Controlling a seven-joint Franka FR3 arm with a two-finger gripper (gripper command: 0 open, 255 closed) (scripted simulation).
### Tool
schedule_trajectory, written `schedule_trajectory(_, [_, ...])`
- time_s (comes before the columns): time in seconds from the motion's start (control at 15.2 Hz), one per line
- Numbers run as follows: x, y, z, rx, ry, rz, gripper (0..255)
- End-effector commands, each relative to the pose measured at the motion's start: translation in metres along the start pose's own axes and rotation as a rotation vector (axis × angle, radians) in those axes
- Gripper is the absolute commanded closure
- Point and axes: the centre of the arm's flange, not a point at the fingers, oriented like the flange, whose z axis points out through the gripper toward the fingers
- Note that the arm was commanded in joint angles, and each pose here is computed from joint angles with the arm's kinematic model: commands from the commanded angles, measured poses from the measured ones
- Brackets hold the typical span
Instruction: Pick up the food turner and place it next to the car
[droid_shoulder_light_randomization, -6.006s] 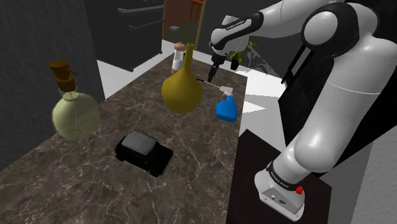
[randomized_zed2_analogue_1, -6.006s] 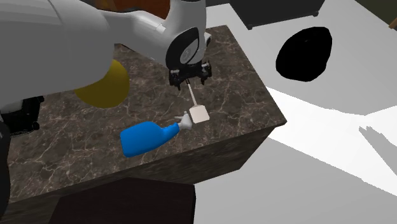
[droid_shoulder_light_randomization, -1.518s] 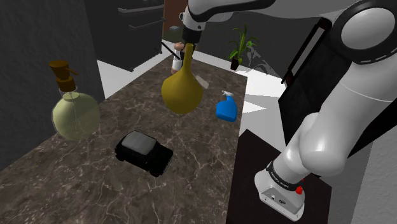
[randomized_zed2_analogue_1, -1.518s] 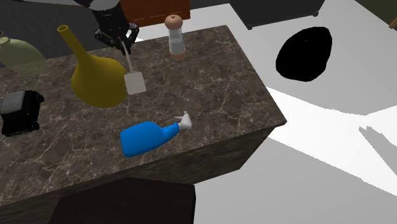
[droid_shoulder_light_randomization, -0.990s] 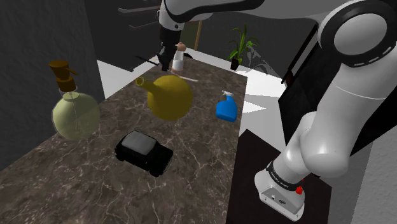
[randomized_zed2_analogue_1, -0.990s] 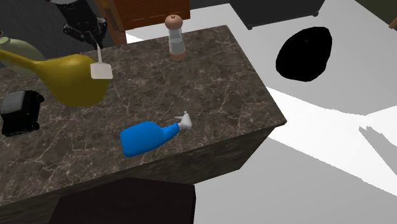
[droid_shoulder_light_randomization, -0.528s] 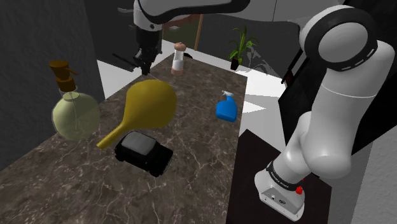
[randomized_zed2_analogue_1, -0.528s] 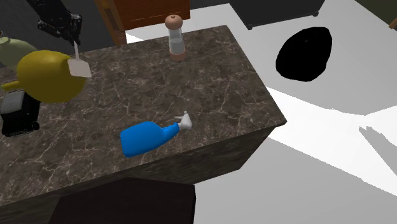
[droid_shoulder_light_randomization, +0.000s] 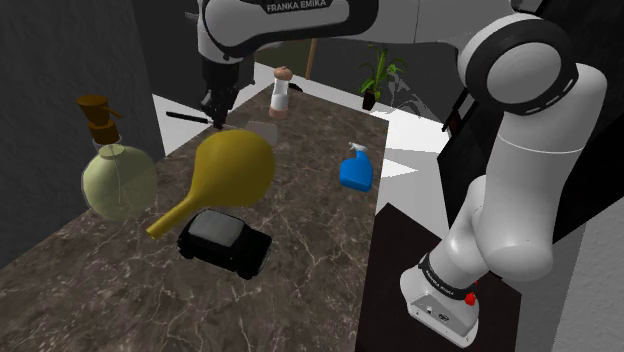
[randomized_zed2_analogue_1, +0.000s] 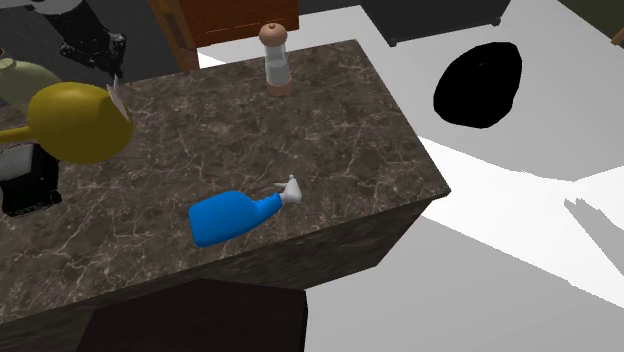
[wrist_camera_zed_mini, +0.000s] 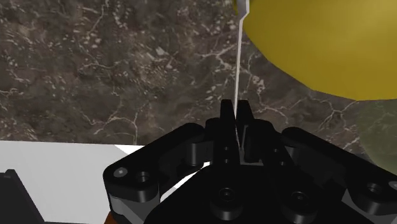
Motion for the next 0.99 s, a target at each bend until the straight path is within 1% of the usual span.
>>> schedule_trajectory(0.0, [-0.001,-0.003,0.012,0.002,-0.001,-0.002,255])
schedule_trajectory(0.92, [-0.006,-0.003,0.086,0.002,-0.001,-0.002,255])
